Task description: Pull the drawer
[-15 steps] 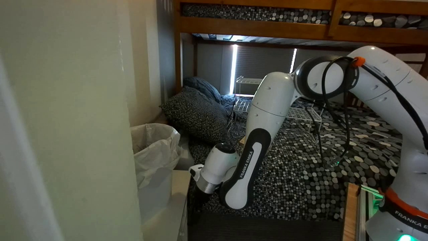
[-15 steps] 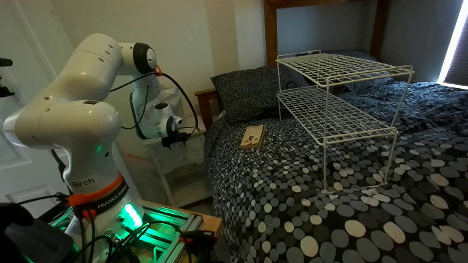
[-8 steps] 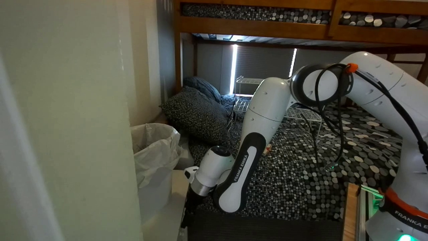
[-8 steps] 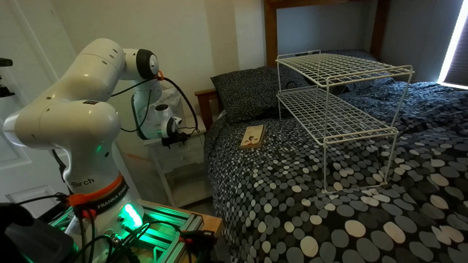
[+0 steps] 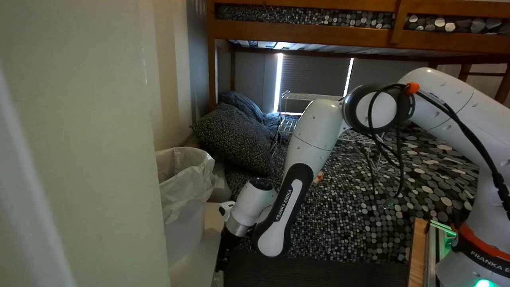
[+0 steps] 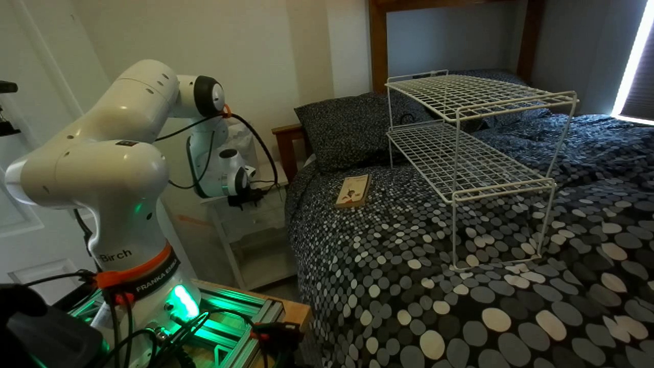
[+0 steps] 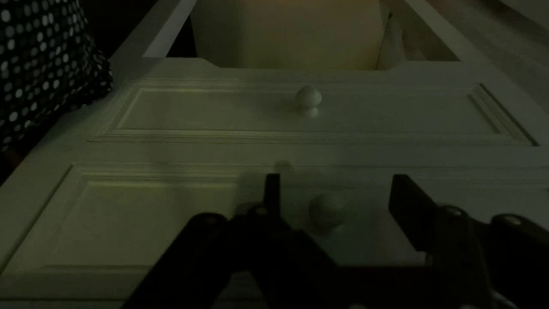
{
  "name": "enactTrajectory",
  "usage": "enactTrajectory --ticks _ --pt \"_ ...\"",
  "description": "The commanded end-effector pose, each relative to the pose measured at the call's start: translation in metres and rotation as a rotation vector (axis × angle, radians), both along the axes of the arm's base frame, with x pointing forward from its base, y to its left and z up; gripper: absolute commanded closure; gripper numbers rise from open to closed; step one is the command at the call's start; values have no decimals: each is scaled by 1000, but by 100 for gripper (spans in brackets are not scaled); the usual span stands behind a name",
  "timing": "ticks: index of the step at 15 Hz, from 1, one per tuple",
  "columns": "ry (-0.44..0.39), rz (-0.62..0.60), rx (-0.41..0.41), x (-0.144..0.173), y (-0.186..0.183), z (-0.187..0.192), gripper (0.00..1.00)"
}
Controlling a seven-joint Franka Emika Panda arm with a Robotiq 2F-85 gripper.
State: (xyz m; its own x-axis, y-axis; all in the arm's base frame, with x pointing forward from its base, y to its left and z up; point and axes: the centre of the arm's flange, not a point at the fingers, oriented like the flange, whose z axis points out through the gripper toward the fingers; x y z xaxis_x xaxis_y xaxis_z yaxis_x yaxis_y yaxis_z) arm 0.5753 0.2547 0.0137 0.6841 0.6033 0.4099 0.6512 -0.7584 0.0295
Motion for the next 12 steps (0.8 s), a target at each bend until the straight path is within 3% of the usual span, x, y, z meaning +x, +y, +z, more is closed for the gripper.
enactTrajectory --ticks 1,6,8,12 --pt "1 0 13 5 6 -9 62" --pt "-20 -1 2 5 3 -4 99" --pt "-23 1 -10 3 4 -2 94" --pt "48 -19 -56 -7 2 3 94"
